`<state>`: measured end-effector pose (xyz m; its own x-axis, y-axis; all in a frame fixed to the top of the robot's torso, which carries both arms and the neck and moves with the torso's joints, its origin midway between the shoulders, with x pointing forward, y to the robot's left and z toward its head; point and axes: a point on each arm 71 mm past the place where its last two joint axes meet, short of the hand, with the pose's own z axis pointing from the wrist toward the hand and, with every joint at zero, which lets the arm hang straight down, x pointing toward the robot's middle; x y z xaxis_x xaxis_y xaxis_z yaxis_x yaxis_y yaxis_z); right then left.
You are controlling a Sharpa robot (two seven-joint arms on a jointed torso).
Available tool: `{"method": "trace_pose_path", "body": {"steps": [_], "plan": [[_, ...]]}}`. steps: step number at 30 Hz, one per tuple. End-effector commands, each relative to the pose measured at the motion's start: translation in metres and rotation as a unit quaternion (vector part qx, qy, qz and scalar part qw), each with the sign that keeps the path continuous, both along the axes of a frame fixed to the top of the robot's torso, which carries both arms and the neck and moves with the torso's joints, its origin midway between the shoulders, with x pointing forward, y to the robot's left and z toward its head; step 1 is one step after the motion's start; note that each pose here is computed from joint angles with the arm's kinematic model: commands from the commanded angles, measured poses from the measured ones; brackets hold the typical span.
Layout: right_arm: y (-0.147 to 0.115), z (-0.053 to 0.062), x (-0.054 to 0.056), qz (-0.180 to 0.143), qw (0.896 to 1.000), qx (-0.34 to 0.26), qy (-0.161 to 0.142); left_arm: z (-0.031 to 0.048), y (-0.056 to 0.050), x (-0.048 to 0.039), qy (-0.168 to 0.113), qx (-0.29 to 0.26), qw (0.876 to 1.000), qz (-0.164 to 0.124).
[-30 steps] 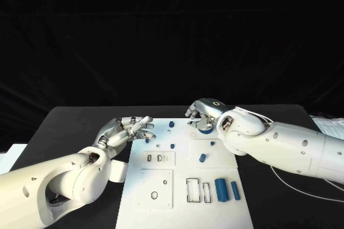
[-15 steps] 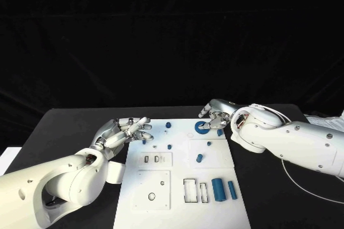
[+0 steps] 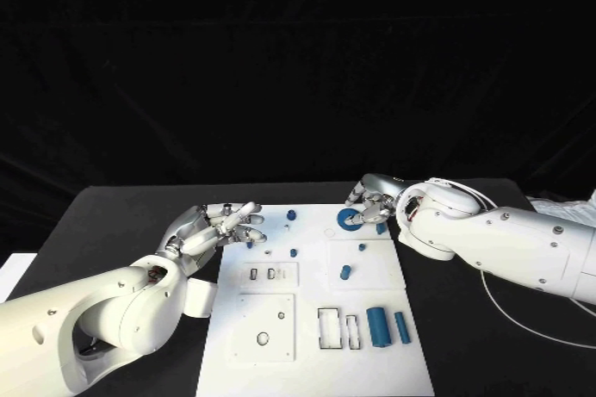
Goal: Assemble the parts on the task board
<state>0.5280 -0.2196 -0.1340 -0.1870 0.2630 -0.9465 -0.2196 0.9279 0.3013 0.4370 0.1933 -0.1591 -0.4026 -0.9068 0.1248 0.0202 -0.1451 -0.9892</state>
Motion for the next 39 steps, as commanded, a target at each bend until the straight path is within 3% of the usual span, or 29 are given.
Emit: {"method": "trace_pose_path", "body": {"steps": [1, 29, 39], "plan": [[-0.001, -0.002, 0.000, -0.004, 1.000, -0.019, 0.002, 0.0013, -0.003, -0.0007, -0.003, -0.005, 1.000, -0.013], [-0.001, -0.010, 0.003, 0.002, 0.999, -0.049, 0.010, 0.0009, -0.002, 0.0001, -0.003, -0.004, 1.000, -0.012], [0.002, -0.011, 0.003, 0.007, 0.998, -0.069, -0.008, 0.0008, -0.002, 0.0001, -0.003, -0.004, 1.000, -0.012]]}}
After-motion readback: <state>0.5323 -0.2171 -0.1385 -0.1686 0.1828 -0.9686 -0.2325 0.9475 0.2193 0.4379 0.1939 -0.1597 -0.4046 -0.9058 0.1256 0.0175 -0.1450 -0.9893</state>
